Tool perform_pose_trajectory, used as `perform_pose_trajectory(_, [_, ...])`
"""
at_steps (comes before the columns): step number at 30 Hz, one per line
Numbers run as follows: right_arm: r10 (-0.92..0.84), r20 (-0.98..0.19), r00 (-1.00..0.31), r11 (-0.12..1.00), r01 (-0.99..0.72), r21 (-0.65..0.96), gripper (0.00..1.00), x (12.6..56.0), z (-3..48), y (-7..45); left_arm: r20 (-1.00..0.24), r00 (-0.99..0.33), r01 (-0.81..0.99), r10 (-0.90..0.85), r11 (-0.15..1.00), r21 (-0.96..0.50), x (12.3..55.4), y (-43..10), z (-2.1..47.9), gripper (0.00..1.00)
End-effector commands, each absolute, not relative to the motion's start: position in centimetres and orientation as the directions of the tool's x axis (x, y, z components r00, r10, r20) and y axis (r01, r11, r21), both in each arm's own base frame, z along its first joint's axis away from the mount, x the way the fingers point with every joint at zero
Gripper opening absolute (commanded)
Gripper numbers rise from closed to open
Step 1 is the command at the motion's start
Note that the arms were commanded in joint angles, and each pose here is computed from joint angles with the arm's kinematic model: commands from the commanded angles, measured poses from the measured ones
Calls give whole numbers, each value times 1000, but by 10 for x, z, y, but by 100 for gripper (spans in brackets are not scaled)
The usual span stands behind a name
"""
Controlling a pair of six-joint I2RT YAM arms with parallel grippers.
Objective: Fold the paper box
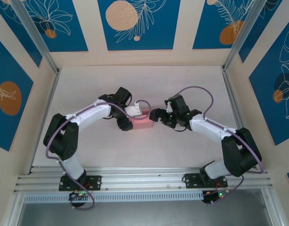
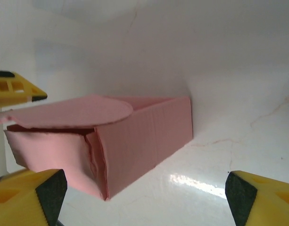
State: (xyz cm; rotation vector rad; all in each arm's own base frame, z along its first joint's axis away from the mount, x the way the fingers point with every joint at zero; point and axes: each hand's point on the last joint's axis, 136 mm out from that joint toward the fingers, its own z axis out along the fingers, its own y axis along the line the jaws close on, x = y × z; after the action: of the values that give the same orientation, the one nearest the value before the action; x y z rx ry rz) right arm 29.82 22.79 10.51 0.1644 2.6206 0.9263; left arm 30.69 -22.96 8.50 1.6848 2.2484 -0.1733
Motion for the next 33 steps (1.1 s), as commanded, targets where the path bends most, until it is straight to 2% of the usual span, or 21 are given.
perform_pose_trajectory(1, [251,-322,-913,778,-7,629,88,315,114,233,-348,-260,948,901,306,86,306,-229,90,72])
perform_pose_trajectory(11, [263,-289,-920,822,57,567,86,311,78,223,-347,-270,942,898,321,98,310,-227,86,63])
perform_pose_trajectory(20, [246,-291,-925,845,58,531,78,309,71,222,-340,-282,937,897,334,104,310,-224,84,60])
perform_pose_trajectory(28, [133,-425,-895,875,-95,476,78,313,134,224,-343,-276,939,898,328,105,310,-225,83,59])
perform_pose_trajectory(33, [38,-525,-850,925,-170,341,78,313,161,203,-345,-273,939,898,326,108,310,-226,83,59])
